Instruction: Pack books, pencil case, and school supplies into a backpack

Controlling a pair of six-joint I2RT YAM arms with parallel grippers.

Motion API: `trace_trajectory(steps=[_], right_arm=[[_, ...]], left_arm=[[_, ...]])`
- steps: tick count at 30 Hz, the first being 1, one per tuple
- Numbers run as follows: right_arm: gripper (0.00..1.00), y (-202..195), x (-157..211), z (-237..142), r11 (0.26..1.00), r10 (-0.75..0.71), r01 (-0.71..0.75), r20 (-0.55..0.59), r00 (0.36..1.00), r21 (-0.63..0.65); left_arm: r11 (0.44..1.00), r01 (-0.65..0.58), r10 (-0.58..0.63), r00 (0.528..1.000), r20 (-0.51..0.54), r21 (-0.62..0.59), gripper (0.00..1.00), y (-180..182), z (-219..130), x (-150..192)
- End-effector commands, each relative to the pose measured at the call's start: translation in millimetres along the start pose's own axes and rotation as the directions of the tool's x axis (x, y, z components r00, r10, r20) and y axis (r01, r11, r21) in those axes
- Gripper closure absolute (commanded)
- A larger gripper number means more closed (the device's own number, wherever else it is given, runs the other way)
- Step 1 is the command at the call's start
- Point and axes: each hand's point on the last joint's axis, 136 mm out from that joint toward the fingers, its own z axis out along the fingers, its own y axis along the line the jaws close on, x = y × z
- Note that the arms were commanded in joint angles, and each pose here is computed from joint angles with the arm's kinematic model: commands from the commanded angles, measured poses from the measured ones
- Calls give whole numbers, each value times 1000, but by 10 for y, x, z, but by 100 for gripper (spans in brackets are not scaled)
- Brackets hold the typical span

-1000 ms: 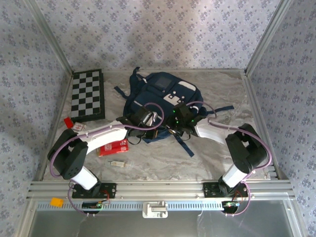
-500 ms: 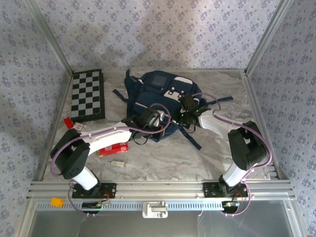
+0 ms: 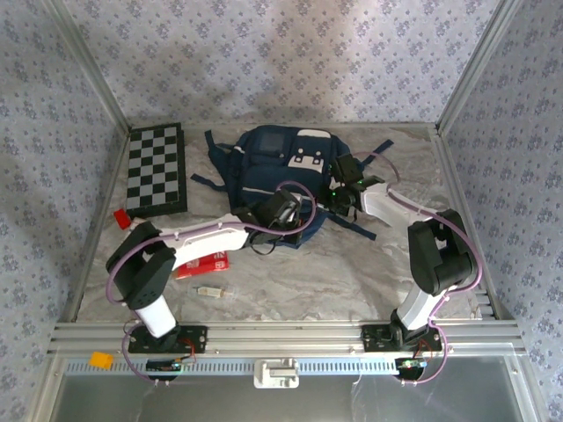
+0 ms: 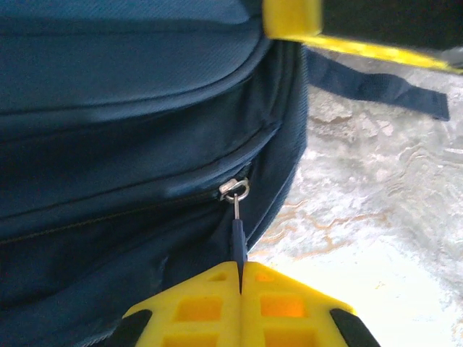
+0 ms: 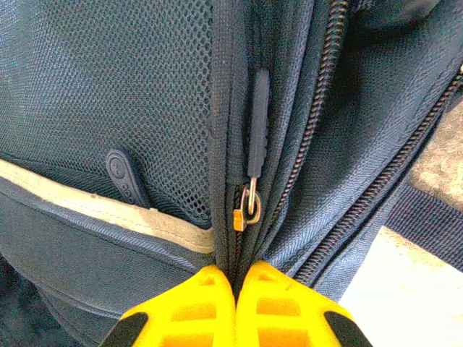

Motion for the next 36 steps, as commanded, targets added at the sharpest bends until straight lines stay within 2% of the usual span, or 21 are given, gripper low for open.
trace_trajectory(steps=[1, 5, 8, 11, 14, 16, 21, 24, 27, 33, 36], right_arm=[[100, -76, -441, -151, 999, -23, 18, 142, 990, 34], [100, -146, -480, -172, 999, -1, -4, 139, 990, 32], [100, -49, -606, -258, 1000, -4, 3, 169, 986, 10], [100, 31, -578, -303, 1000, -9, 12, 155, 988, -13], [87, 182, -460, -418, 998, 19, -10, 143, 990, -63], [73, 245, -267, -448, 995, 57, -46, 132, 990, -83], [54, 463, 114, -434, 980, 151, -134, 110, 982, -145], [51, 602, 225, -411, 961, 211, -189, 93, 973, -200], [50, 750, 301, -388, 942, 255, -229, 81, 963, -244], [48, 776, 426, -240, 922, 342, -316, 88, 936, -222], [48, 801, 399, -125, 893, 402, -370, 86, 911, -257]], left_arm=[[997, 7, -13, 997, -77, -79, 100, 357, -179, 230], [988, 0, -12, 997, -72, -157, 100, 707, -281, 256], [988, -29, 20, 998, -60, -154, 100, 785, -323, 256], [988, -35, 29, 999, -44, -147, 100, 778, -338, 203], [996, -6, 5, 1000, -12, -84, 100, 638, -339, 101], [998, 20, -19, 1000, 23, -58, 100, 572, -361, 9], [997, 72, -69, 990, 124, -19, 100, 458, -537, -257], [996, 87, -88, 975, 203, 12, 100, 401, -702, -410], [996, 79, -84, 969, 231, 34, 100, 353, -798, -464], [996, 84, -82, 975, 207, 1, 100, 421, -731, -406], [996, 90, -88, 979, 185, -5, 100, 434, -696, -363]])
